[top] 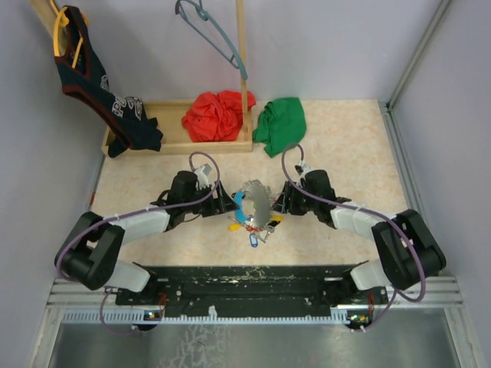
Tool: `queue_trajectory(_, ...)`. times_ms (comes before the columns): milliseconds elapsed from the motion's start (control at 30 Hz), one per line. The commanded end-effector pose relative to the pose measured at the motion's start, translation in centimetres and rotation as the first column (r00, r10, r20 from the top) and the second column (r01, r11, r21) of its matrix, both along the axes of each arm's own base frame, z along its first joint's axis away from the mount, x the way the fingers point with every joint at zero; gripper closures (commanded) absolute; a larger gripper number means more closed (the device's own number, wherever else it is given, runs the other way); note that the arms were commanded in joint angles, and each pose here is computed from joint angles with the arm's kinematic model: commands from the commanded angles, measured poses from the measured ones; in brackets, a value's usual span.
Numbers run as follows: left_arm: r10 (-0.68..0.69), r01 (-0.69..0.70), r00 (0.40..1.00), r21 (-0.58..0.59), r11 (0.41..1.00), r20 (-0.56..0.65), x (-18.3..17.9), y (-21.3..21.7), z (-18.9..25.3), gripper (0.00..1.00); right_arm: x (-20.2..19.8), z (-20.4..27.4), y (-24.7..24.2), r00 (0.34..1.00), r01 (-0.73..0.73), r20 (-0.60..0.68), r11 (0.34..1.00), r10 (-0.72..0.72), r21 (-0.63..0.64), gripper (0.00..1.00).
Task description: Put the keys on the keyring
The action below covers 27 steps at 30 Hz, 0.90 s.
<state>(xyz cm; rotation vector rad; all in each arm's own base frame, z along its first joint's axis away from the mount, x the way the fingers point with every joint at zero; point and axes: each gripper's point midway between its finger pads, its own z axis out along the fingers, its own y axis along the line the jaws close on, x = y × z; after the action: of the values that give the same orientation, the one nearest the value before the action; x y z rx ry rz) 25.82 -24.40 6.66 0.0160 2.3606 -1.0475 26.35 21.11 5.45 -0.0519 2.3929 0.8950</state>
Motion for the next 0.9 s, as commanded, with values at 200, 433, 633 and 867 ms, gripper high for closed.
queue_trajectory(200, -0.004, 0.002, 0.999, -0.035, 0.999, -0.045, 1.0, -2.3, -2.1, 0.23, 0.9, -1.2, 3.4, 0.997, -0.05, -0.056, 0.985, 0.06, 0.165, 0.52)
queue_trajectory(433, -0.026, 0.02, 0.996, -0.067, 0.998, -0.088, 0.4, -3.6, -3.8, 0.25, 0.7, -2.0, 5.7, 0.988, -0.098, -0.088, 0.964, 0.123, 0.247, 0.54)
queue_trajectory(633, 0.025, -0.029, 0.999, -0.114, 0.993, -0.036, 0.5, -3.2, -2.9, 0.25, 1.2, 0.1, 6.9, 0.986, -0.147, -0.026, 0.935, 0.164, 0.324, 0.83)
queue_trajectory(867, 0.103, -0.08, 0.99, -0.207, 0.975, 0.101, 1.1, -1.6, 1.2, 0.19, 1.5, 5.9, 7.3, 0.974, -0.224, 0.131, 0.885, 0.186, 0.407, 1.0)
